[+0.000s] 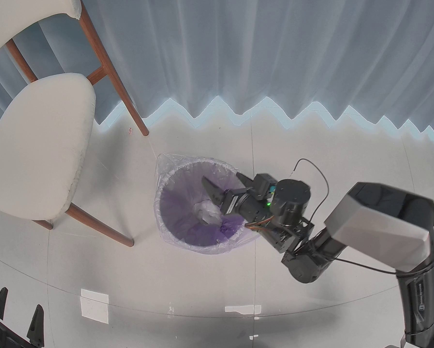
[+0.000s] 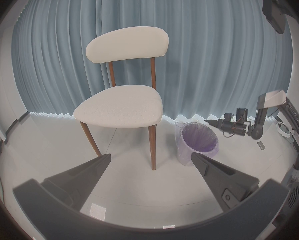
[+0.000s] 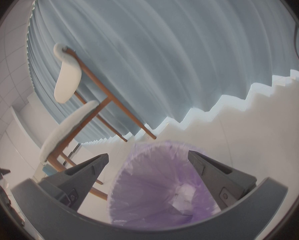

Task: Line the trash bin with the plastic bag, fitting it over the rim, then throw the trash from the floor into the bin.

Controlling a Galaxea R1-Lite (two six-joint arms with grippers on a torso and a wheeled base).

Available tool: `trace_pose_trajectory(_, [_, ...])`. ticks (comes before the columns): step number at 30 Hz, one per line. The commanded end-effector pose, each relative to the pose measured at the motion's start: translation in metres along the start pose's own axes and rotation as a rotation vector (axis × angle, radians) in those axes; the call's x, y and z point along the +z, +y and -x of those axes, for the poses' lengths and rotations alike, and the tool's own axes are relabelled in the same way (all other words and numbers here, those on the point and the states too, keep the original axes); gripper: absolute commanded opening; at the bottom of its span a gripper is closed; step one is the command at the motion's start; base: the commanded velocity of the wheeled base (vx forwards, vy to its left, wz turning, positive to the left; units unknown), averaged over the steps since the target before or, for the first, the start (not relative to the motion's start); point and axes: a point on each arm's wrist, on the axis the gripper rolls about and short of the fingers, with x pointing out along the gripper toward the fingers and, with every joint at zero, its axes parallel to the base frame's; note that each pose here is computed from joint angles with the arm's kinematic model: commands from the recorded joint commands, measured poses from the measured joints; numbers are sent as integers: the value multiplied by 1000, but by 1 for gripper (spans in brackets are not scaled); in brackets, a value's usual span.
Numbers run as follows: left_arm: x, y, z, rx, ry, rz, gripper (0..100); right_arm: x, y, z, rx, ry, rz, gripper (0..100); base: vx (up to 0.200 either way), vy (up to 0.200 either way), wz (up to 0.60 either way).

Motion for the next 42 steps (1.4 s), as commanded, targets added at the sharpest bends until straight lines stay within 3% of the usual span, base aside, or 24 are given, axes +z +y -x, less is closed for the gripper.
trace_pose_trajectory(1, [-5,0,0,0,1,2,100,109,-12,63,-92,-148,-13,100,0,0,0])
trace_pose_trajectory(2, [-5,0,0,1,1,2,100,133,-26,87,-143,-182,-2,100,0,0,0])
trace_pose_trajectory(6, [-5,0,0,1,1,3,100,172,-52,149,-279,-235,27,100,0,0,0])
trace_pose_trajectory(10, [-4,0,0,1,0,3,100,187,-64,210,-405,-273,73,100,0,0,0])
trace_pose_trajectory(13, [-4,0,0,1,0,3,100,190,-56,252,-452,-298,117,100,0,0,0])
trace_pose_trajectory(15, [-4,0,0,1,0,3,100,189,-52,265,-462,-307,131,100,0,0,0])
trace_pose_trajectory(20, [-5,0,0,1,1,2,100,179,-45,324,-593,-330,243,100,0,0,0])
trace_pose_trajectory(24, [-4,0,0,1,0,5,100,161,-33,357,-632,-337,256,100,0,0,0])
trace_pose_trajectory(29, [-4,0,0,1,0,5,100,156,-19,376,-637,-317,276,100,0,0,0])
trace_pose_trajectory(33, [-4,0,0,1,0,5,100,140,-4,401,-611,-244,328,100,0,0,0])
trace_pose_trajectory(42, [-4,0,0,1,0,5,100,106,15,444,-634,-150,325,100,0,0,0])
